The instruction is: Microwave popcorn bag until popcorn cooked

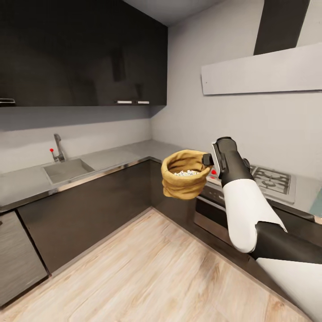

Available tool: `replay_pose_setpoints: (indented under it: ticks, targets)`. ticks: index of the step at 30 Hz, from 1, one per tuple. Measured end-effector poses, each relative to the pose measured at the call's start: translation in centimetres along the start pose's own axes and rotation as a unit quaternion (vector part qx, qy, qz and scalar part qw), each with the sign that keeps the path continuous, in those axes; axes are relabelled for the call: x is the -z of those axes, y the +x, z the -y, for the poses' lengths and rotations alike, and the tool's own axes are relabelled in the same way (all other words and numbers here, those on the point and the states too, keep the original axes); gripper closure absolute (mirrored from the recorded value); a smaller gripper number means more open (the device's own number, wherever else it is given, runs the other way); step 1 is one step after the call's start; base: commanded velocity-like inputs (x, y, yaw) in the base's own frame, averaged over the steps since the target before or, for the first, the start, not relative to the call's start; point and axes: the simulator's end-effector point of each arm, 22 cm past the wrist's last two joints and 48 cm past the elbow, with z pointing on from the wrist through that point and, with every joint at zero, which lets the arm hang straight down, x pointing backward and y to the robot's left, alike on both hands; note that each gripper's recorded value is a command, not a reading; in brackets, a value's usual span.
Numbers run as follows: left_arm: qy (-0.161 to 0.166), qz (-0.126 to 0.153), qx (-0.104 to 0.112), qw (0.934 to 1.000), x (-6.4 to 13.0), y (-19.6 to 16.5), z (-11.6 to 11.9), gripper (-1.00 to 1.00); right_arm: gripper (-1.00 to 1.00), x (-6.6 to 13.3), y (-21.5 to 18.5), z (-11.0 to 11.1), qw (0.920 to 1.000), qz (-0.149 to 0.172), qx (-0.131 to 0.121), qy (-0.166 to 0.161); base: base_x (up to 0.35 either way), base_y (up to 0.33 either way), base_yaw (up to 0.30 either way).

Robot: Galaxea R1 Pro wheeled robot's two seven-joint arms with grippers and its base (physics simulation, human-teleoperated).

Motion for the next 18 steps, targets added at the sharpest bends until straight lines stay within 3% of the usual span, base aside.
replay_pose_setpoints:
  ticks: [6,14,18]
  targets:
    - [-0.001,0.000,0.000,1.0000,0.00,-0.03,-0.08,-1.00,1.00,-0.06,0.01,0.30,1.0000,0.000,-0.001,0.002,-0.335,0.000,0.000]
    - [-0.001,0.000,0.001,1.0000,0.01,0.03,-0.20,-1.00,1.00,0.09,-0.02,0.01,1.0000,0.000,0.000,0.000,-0.007,0.000,0.000]
    - [0.000,0.000,0.000,1.0000,0.00,-0.01,-0.09,-1.00,1.00,0.03,-0.01,-0.08,1.0000,0.000,0.000,0.000,-0.250,0.000,0.000]
